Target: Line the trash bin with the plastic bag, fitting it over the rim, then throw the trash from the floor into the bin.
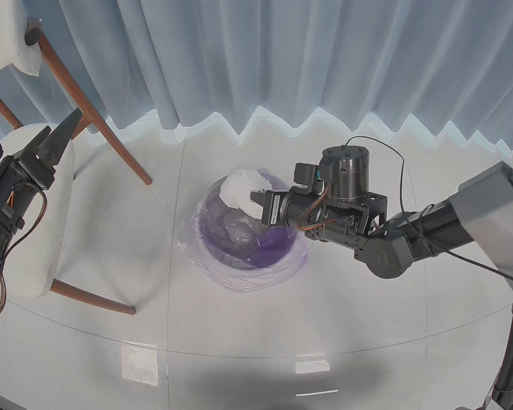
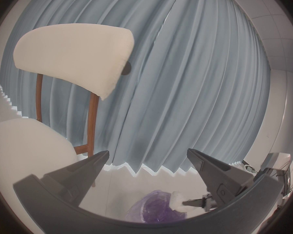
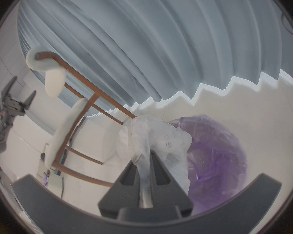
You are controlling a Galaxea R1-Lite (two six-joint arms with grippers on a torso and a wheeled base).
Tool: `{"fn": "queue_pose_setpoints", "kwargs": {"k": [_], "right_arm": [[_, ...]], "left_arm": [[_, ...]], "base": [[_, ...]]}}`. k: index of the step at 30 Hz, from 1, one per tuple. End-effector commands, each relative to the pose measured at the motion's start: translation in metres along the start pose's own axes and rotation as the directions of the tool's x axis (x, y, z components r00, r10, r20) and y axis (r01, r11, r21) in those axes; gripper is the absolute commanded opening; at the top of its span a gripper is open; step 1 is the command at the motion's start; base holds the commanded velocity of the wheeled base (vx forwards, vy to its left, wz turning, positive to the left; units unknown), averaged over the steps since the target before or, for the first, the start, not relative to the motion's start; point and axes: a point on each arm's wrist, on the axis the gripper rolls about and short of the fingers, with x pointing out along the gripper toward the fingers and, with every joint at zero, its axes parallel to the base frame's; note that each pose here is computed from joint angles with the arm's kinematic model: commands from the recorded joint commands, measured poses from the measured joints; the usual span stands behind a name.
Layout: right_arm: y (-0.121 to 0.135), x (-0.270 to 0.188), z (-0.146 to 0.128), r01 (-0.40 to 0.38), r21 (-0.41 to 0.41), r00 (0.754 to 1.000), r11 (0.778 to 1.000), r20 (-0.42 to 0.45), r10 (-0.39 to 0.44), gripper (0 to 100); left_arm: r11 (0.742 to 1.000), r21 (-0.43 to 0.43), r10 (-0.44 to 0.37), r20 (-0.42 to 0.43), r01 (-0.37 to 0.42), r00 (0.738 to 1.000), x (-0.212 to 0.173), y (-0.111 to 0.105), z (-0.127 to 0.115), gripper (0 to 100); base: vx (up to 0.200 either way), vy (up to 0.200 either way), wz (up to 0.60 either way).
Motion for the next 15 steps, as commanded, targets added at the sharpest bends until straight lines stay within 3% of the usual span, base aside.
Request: {"fn": "queue_pose_setpoints", "kwargs": {"k": [1,5,15], "right_arm": [[-0.037,0.034,-0.034,0.072,-0.035,0.997,0.997,-0.015,-0.073,0],[-0.048,0.049,-0.045,0.097,-0.035,0.995,0.995,-0.001,-0.097,0],[-0.076,0.047,-0.035,0.165,-0.021,0.986,0.986,0.038,-0.164,0]], "left_arm": [[0.999,-0.018,-0.033,0.015,0.033,0.999,0.007,-0.006,0.003,100],[0.998,-0.041,-0.046,0.015,0.047,0.999,0.009,-0.009,0.004,100],[0.994,-0.084,-0.064,0.058,0.069,0.996,0.014,-0.013,0.014,100]], "base": [[0.000,0.000,0.00],[0.000,0.000,0.00],[0.000,0.000,0.00]]}}
